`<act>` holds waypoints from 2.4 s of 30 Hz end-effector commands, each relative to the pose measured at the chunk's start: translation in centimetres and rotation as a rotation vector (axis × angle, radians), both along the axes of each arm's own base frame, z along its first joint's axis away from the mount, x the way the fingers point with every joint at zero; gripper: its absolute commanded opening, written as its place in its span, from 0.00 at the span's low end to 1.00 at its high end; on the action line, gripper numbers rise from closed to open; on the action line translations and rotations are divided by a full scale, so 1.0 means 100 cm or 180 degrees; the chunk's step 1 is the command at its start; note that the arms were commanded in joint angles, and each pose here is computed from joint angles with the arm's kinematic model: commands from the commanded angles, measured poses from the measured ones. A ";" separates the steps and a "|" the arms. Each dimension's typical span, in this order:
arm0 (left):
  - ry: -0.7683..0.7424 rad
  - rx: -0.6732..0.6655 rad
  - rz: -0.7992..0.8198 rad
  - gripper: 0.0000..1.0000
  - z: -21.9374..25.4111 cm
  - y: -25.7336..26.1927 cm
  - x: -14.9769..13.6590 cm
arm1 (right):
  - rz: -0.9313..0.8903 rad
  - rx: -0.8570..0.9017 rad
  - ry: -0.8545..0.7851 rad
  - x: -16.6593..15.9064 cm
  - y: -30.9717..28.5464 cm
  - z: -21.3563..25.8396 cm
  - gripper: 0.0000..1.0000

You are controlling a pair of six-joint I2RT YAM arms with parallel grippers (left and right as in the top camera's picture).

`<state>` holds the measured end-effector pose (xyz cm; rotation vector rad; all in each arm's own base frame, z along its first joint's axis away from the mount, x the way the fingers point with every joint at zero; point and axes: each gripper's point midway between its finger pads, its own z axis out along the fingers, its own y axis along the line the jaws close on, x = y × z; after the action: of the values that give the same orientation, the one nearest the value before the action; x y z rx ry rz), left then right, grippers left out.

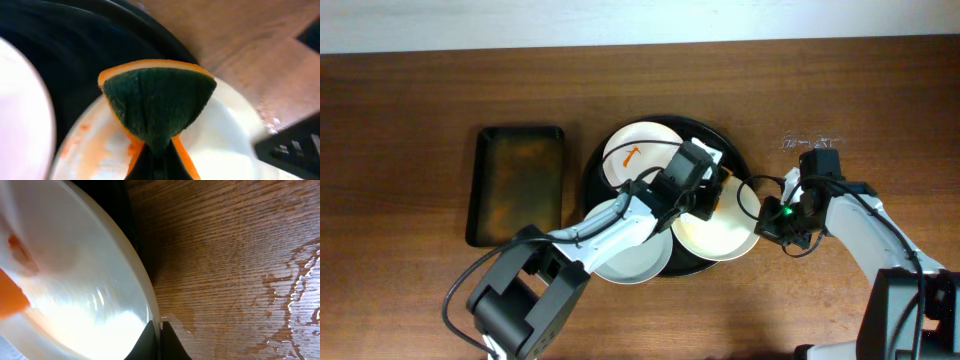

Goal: Clean dirty plates on tray and stack at the side
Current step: 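Scrub the right plate with the sponge in the left gripper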

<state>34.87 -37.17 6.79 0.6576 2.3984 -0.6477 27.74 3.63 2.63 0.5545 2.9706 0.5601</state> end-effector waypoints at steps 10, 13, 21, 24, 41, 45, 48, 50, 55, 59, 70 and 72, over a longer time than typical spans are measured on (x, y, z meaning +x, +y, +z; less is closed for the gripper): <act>-0.0312 0.0829 -0.0194 0.00 -0.054 0.025 0.010 | 0.0023 -0.0062 0.0081 -0.007 -0.003 -0.005 0.04; -0.0593 0.1000 0.0071 0.01 -0.046 0.040 0.033 | 0.0023 -0.0062 0.0081 -0.007 -0.003 -0.005 0.04; -0.0864 0.0827 0.0273 0.01 -0.022 0.038 0.059 | 0.0023 -0.0064 0.0081 -0.007 -0.003 -0.005 0.04; -0.1061 0.0948 0.0511 0.01 -0.001 0.051 0.069 | 0.0022 -0.0063 0.0081 -0.007 -0.003 -0.005 0.04; -0.0371 0.0080 -0.0275 0.01 -0.019 -0.014 0.016 | 0.0024 -0.0061 0.0096 -0.008 -0.003 -0.005 0.04; -0.0526 0.0460 0.0154 0.00 -0.040 0.016 0.044 | 0.0022 -0.0060 0.0102 -0.008 -0.002 -0.005 0.04; -0.0444 0.0534 0.0409 0.00 -0.044 0.053 0.069 | 0.0024 -0.0061 0.0101 -0.008 -0.002 -0.005 0.04; -0.0423 0.0554 0.0473 0.00 -0.040 0.064 0.073 | 0.0023 -0.0062 0.0101 -0.008 -0.003 -0.005 0.04; -0.0527 0.0516 0.0448 0.00 0.026 0.075 0.059 | 0.0024 -0.0061 0.0095 -0.008 -0.003 -0.005 0.04; -0.0148 0.0085 -0.0031 0.01 0.044 0.050 0.021 | 0.0022 -0.0062 0.0095 -0.008 -0.003 -0.005 0.04; 0.0371 0.0022 -0.0690 0.00 -0.022 -0.044 -0.071 | 0.0022 -0.0061 0.0093 -0.008 -0.003 -0.005 0.04; 0.0288 0.0259 -0.0493 0.01 -0.042 -0.033 -0.058 | 0.0022 -0.0061 0.0093 -0.008 -0.003 -0.005 0.04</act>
<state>28.15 -41.31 4.72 0.9178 2.4420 -0.7663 27.32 3.60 2.52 0.5626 2.9870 0.5529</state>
